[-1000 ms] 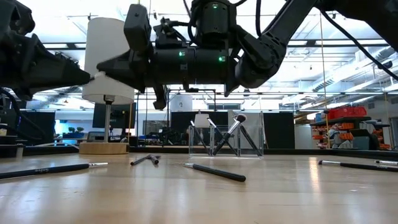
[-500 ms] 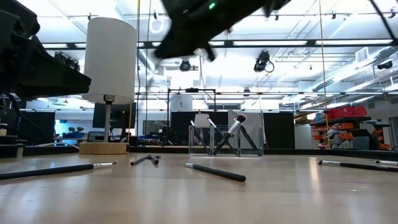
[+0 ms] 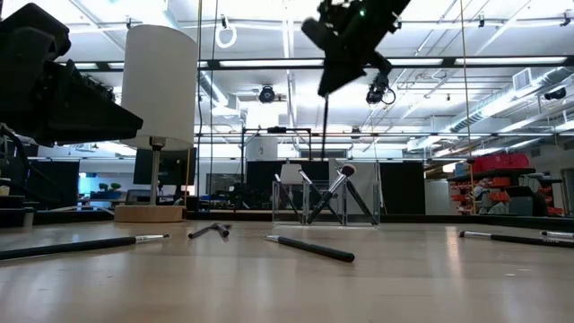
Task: Put items in baskets/containers
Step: Put the black liner brush into the transparent organizer
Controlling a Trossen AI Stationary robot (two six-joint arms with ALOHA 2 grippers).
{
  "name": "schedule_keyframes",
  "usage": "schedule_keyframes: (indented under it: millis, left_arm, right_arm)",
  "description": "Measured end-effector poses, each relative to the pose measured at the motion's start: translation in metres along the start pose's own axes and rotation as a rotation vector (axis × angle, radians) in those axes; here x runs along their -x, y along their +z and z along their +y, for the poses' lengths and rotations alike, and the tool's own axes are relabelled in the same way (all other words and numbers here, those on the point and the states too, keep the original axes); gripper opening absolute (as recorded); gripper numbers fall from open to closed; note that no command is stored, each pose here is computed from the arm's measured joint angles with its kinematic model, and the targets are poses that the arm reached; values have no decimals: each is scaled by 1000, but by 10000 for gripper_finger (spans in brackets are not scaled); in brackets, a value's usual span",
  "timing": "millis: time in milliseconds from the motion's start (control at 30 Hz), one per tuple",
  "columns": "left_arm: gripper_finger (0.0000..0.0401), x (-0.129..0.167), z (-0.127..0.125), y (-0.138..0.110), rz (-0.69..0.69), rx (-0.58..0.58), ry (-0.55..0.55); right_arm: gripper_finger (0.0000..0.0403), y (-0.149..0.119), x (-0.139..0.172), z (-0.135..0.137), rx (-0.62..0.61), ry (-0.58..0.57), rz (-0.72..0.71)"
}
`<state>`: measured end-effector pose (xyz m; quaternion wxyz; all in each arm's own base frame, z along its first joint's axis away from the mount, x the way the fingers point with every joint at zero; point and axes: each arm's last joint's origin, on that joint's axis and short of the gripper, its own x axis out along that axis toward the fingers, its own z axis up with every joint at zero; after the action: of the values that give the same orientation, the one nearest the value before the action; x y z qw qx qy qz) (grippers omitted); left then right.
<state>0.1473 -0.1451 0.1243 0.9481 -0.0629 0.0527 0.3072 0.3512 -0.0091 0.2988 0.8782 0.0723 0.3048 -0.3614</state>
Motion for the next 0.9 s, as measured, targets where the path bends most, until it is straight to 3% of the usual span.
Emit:
schedule_keyframes:
  millis: [500, 800, 900]
  left_arm:
    - [220, 0, -1, 0, 19, -7, -4]
    - [220, -1, -2, 0, 26, -26, -2]
    - [220, -1, -2, 0, 30, -29, -3]
  right_arm:
    - [7, 14, -40, -7, -34, 107, -28]
    - [8, 17, -63, -23, -57, 97, -6]
    - [8, 17, -75, -24, -73, 174, 23]
